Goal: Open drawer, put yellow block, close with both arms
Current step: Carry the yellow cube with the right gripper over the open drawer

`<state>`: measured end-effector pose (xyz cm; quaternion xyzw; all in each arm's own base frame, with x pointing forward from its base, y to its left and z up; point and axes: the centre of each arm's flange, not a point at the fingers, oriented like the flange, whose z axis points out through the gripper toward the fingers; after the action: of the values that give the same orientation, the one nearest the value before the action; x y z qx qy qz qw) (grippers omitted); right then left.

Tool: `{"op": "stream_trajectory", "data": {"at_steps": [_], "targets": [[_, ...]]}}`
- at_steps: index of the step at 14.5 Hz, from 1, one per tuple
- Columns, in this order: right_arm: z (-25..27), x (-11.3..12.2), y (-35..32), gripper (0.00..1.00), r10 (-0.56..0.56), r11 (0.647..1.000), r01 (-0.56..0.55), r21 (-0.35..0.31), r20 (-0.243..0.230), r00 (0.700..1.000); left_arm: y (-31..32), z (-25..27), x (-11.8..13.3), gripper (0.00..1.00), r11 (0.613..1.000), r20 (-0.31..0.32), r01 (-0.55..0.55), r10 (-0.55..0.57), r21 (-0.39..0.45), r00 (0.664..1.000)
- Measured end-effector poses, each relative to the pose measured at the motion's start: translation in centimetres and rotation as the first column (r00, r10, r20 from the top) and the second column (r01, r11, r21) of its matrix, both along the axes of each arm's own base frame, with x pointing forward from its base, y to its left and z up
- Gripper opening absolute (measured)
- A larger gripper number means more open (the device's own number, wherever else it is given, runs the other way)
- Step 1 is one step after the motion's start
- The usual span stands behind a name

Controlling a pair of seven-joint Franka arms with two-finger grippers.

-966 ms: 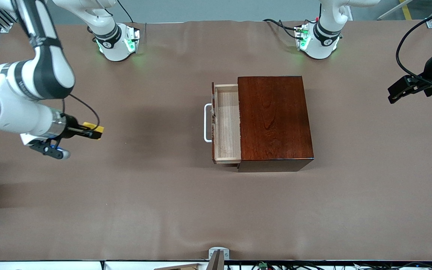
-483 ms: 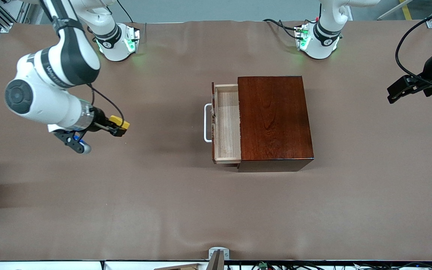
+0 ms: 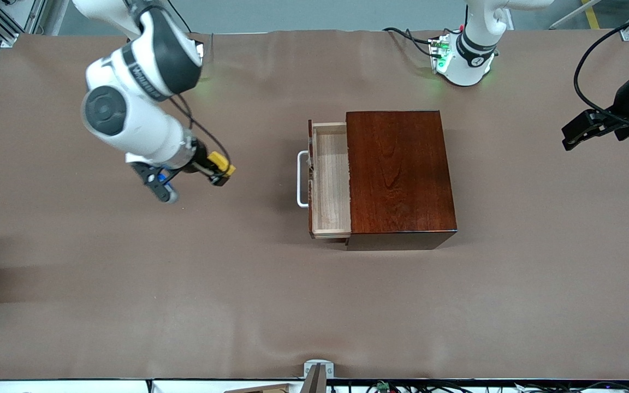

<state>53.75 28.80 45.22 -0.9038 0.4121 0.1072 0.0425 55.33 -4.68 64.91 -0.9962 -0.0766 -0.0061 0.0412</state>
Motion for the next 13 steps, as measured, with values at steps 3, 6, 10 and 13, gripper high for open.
{"op": "stream_trajectory", "data": {"at_steps": [3, 6, 10, 13], "targets": [[0.2, -1.2, 2.7, 0.56, -0.073, 0.997, 0.074, -0.008, 0.003, 0.997, 0.0, 0.0, 0.0, 1.00, 1.000, -0.002, 0.000, 0.000, 0.000, 1.000], [0.7, -2.1, 5.5, 0.56, -0.170, 0.985, 0.170, -0.008, 0.011, 0.985, 0.0, 0.0, -0.1, 1.00, 1.000, -0.004, 0.000, 0.000, 0.000, 1.000], [0.2, -2.7, 9.4, 0.56, -0.287, 0.958, 0.287, 0.004, 0.018, 0.958, 0.0, 0.1, -0.2, 1.00, 1.000, -0.003, 0.000, 0.000, 0.000, 1.000], [-1.1, -3.0, 12.0, 0.56, -0.407, 0.913, 0.406, 0.028, 0.025, 0.913, 0.1, 0.3, -0.3, 1.00, 1.000, -0.001, -0.001, 0.001, 0.000, 1.000]]}}
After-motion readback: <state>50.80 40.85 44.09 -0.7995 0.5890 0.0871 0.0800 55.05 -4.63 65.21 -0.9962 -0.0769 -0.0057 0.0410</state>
